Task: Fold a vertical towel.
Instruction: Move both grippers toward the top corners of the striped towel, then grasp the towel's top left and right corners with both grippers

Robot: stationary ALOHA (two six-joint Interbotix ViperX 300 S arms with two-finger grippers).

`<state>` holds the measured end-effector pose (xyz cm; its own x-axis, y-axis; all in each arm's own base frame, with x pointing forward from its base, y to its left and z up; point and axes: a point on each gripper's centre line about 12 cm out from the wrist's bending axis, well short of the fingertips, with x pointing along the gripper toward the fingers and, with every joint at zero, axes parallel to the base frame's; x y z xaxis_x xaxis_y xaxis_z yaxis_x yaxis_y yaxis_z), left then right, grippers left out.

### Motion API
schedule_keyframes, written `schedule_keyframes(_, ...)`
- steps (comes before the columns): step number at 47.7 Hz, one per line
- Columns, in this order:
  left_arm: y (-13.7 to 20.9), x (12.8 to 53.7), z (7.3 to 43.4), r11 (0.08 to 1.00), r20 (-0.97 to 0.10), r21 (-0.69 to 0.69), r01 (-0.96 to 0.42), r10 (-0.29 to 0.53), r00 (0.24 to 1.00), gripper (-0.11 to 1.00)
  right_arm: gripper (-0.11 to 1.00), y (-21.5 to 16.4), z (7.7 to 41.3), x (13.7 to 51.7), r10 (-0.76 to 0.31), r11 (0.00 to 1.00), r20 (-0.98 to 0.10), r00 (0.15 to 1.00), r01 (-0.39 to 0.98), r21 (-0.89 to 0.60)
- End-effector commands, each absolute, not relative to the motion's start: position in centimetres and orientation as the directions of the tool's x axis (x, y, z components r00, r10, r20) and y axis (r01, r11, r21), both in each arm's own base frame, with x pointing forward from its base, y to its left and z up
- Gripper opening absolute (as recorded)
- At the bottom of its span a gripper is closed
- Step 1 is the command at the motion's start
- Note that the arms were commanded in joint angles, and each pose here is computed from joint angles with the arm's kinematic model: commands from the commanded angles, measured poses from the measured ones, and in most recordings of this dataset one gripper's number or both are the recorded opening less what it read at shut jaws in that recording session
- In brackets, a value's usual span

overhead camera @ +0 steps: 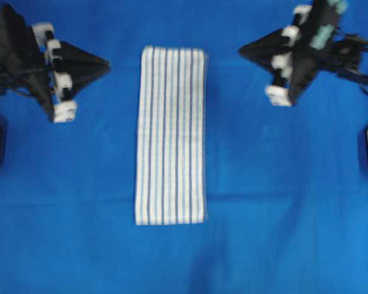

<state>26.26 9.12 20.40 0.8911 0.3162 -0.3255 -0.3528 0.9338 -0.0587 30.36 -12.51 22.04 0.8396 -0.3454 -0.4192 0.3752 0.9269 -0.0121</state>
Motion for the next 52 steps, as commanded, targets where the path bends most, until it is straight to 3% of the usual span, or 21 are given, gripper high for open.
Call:
schedule_keyframes(1,10.7,27.4,19.9,0.92,-0.333,-0.055,-0.388,0.349,0.876,0.37,0.14,-14.2,21.6,31.9,-0.365,0.918,-0.437,0.822,0.397,-0.02)
schedule_keyframes(7,12.6,28.3,17.6,0.9,-0.377,-0.046,-0.433,0.385,0.842,0.72,0.48,-16.1,19.5,33.5,-0.376,0.908,-0.489,0.787,0.418,-0.026)
schedule_keyframes(12,14.4,29.0,15.6,0.881,-0.405,-0.044,-0.47,0.415,0.815,0.83,0.64,-17.5,17.3,34.8,-0.378,0.904,-0.532,0.758,0.426,-0.035)
schedule_keyframes(24,16.9,30.8,10.4,0.857,-0.485,-0.04,-0.513,0.432,0.76,0.82,0.62,-19.3,13.4,36.6,-0.371,0.899,-0.596,0.713,0.437,-0.036)
schedule_keyframes(43,19.2,31.7,7.8,0.835,-0.516,-0.037,-0.55,0.455,0.726,0.79,0.61,-20.6,10.1,37.1,-0.37,0.889,-0.637,0.677,0.456,-0.031)
schedule_keyframes(48,19.3,31.7,7.5,0.833,-0.522,-0.037,-0.552,0.455,0.721,0.73,0.59,-20.5,9.8,37.1,-0.367,0.89,-0.644,0.672,0.455,-0.032)
schedule_keyframes(52,19.1,31.8,7.2,0.838,-0.534,-0.03,-0.544,0.447,0.718,0.58,0.5,-20.5,9.4,37.1,-0.362,0.892,-0.653,0.665,0.451,-0.035)
